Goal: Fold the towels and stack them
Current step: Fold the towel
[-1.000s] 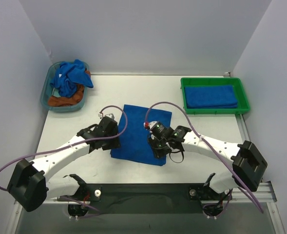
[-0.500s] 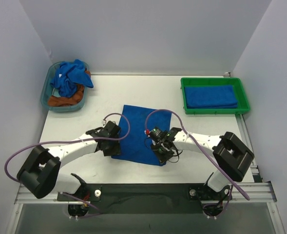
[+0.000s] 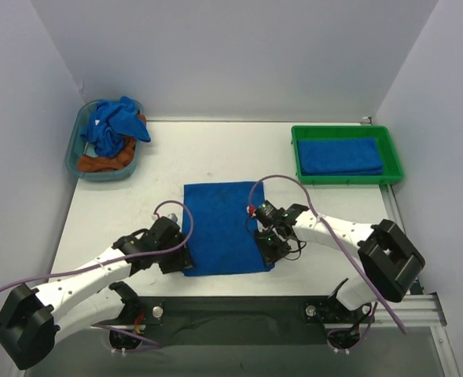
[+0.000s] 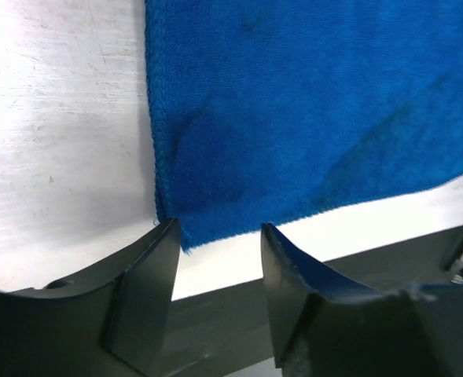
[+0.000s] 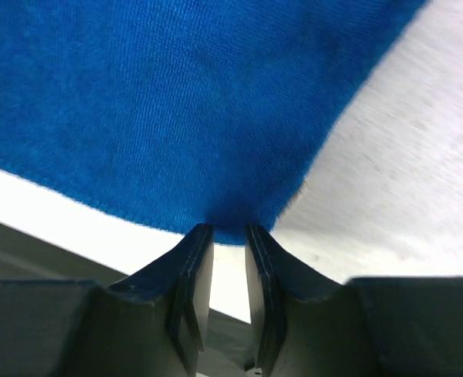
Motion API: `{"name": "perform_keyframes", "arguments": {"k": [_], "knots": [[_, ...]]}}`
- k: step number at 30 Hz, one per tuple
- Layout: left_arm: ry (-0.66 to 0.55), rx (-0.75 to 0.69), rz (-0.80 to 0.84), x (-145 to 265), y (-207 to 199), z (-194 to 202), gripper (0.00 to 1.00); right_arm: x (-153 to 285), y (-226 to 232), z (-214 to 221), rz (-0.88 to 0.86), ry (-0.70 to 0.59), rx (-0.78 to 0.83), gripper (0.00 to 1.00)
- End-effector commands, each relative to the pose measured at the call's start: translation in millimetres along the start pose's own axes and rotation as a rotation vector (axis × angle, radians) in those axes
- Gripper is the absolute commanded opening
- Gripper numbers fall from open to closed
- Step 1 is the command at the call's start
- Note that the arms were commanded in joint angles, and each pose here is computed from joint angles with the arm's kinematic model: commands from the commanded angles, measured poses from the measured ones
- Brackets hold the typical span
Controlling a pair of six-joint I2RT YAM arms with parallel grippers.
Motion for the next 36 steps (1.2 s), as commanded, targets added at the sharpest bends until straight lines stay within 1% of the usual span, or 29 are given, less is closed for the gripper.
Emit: {"name": "perform_keyframes", "arguments": {"k": [1,2,3,4,5,6,7,8,10,11,12,13,14,15,16,17,18,20,21,23,24,26,30,31,32,36], "knots": [[-0.08,0.018,0.087,24.6,-22.6,-15.8,0.58,31.8,1.8,-12.4,-0.015,-0.102,0.008,0.32],[-0.118,0.011,0.09,28.8,-27.0,-22.6,0.61,42.1,3.6,-20.3,-0.024,-0.159,0.012,0.37],[-0.156,-0.009,0.088,31.5,-31.6,-30.8,0.63,49.5,3.9,-28.7,-0.027,-0.2,0.006,0.41],[-0.209,-0.022,0.118,42.1,-45.8,-44.5,0.64,63.6,6.9,-44.6,-0.027,-0.276,0.004,0.51],[-0.272,-0.03,0.131,45.2,-53.9,-57.2,0.64,71.9,8.5,-56.0,-0.04,-0.341,-0.016,0.57],[-0.291,-0.044,0.12,41.6,-57.5,-69.7,0.66,79.6,6.9,-68.4,-0.048,-0.396,-0.043,0.61],[-0.341,-0.043,0.186,47.6,-72.7,-87.5,0.66,89.0,5.6,-81.8,-0.046,-0.46,-0.072,0.67],[-0.34,-0.036,0.183,39.3,-76.5,-99.0,0.66,94.8,7.4,-99.1,-0.074,-0.545,-0.107,0.68],[-0.405,0.006,0.211,37.8,-79.7,-133.5,0.66,100.8,1.8,-121.5,-0.105,-0.647,-0.166,0.71],[-0.424,0.002,0.285,37.5,-89.8,-147.1,0.65,101.6,3.5,-140.0,-0.151,-0.735,-0.178,0.72],[-0.419,0.011,0.271,24.2,-89.3,-158.8,0.64,101.9,1.2,-149.3,-0.182,-0.772,-0.23,0.73],[-0.44,0.025,0.28,22.8,-89.8,-172.9,0.57,103.8,-5.6,-162.0,-0.201,-0.828,-0.265,0.73],[-0.484,0.024,0.314,26.0,-99.3,-190.1,0.54,102.4,-6.1,-179.4,-0.236,-0.902,-0.273,0.73],[-0.474,0.021,0.298,12.5,-99.6,-200.1,0.51,101.2,-7.7,-187.6,-0.247,-0.932,-0.284,0.74],[-0.478,0.018,0.304,8.0,-102.2,-207.4,0.5,99.8,-7.8,-195.2,-0.264,-0.955,-0.297,0.75],[-0.509,0.008,0.342,10.5,-110.0,-222.2,0.5,92.6,-10.6,-207.8,-0.278,-0.982,-0.3,0.75],[-0.479,0.014,0.321,-5.8,-107.0,-226.1,0.49,94.3,-8.5,-217.1,-0.304,-0.999,-0.288,0.76],[-0.5,0.009,0.372,-13.8,-112.5,-241.5,0.47,82.4,-10.7,-233.3,-0.319,-1.019,-0.298,0.76],[-0.481,0.017,0.37,-27.1,-111.7,-246.0,0.47,79.8,-10.1,-238.9,-0.346,-1.026,-0.294,0.77],[-0.485,0.021,0.388,-37.2,-111.6,-254.1,0.46,67.1,-13.9,-252.1,-0.389,-1.043,-0.326,0.78],[-0.468,0.033,0.378,-50.3,-107.2,-255.1,0.46,62.9,-14.6,-255.2,-0.403,-1.048,-0.333,0.78],[-0.472,0.041,0.39,-59.7,-103.1,-258.7,0.46,50.6,-15.3,-261.5,-0.424,-1.058,-0.334,0.79],[-0.468,0.086,0.335,-80.9,-75.5,-263.1,0.46,24.8,-30.8,-262.5,-0.424,-1.043,-0.392,0.8],[-0.461,0.095,0.323,-85.0,-68.9,-261.8,0.46,10.6,-37.1,-256.3,-0.415,-1.014,-0.421,0.8],[-0.452,0.105,0.31,-89.6,-62.8,-261.3,0.46,7.7,-40.6,-256.3,-0.421,-1.027,-0.428,0.8],[-0.442,0.146,0.273,-101.0,-41.8,-261.1,0.45,-11.7,-63.1,-248.1,-0.418,-0.999,-0.509,0.8]]}}
Point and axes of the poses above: each gripper's point midway between its finger pads, its own x axis back along the fingers, its own y axis along the line the jaws close on, z = x × y, the point moved 8 cm from there along x, back along the fingers, and after that the axes turned 1 degree about -x, right-handed, at the moved point
